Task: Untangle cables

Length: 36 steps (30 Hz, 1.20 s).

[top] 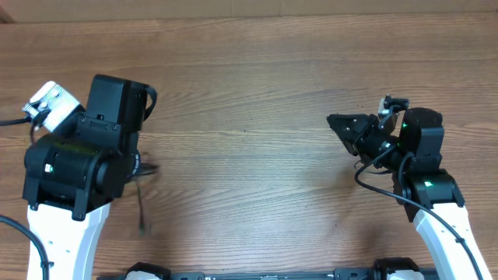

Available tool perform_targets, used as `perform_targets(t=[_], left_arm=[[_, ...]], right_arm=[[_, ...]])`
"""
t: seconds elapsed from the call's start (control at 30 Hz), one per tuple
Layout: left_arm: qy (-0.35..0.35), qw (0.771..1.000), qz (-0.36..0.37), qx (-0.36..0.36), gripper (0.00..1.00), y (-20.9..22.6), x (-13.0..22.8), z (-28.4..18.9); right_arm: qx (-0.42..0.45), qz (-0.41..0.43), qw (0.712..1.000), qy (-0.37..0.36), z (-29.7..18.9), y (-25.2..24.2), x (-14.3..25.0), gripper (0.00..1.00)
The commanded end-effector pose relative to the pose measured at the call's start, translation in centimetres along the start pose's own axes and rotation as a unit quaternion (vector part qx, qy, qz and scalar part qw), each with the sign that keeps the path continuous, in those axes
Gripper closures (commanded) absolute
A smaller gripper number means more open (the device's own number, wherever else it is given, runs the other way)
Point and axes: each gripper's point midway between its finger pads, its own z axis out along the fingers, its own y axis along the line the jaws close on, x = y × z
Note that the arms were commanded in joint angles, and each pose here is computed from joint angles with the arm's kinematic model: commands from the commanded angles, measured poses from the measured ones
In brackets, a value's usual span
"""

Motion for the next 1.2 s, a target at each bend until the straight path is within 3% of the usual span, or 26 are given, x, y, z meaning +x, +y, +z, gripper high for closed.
perform_targets(t=[0.0,0.07,0.13,0.37,0.5,0.57,0.7,0.83,0.93,1.17], left_arm=[[0.044,0.995,0.020,0.083,0.96,-3.0,1.0,-0.7],[0.059,0.989,0.044,0.131,0.96,-4.9,1.3,-1.1],[0.072,0.972,0.084,0.208,0.96,-7.8,1.7,-2.2],[0.102,0.923,0.077,0.364,0.96,-13.3,2.0,-5.8],[0.105,0.886,0.056,0.448,0.96,-16.0,1.1,-8.5],[0.107,0.871,0.040,0.477,0.96,-16.9,0.6,-9.7],[0.121,0.859,0.029,0.497,0.96,-17.4,0.7,-10.5],[0.151,0.838,0.039,0.523,0.96,-17.9,1.7,-11.6],[0.165,0.828,0.045,0.533,0.96,-18.0,2.2,-12.1],[0.215,0.806,0.027,0.551,0.96,-18.2,3.2,-13.4]], right_arm=[[-0.054,-0.104,0.993,0.019,-0.3,2.5,0.5,0.64],[-0.093,-0.172,0.980,0.034,-0.5,4.0,1.2,0.50],[-0.132,-0.249,0.958,0.053,-0.9,5.1,2.3,0.26],[-0.214,-0.381,0.894,0.101,-2.1,6.4,5.3,0.07],[-0.223,-0.388,0.887,0.111,-2.2,6.5,6.0,0.02],[-0.249,-0.426,0.861,0.125,-2.3,7.1,7.5,0.01],[-0.277,-0.497,0.811,0.137,-1.8,7.8,10.2,0.01],[-0.228,-0.544,0.800,0.110,0.2,7.5,10.7,0.01],[-0.213,-0.587,0.774,0.104,1.0,7.2,11.5,0.01],[-0.173,-0.572,0.785,0.163,5.7,3.6,13.4,0.03]])
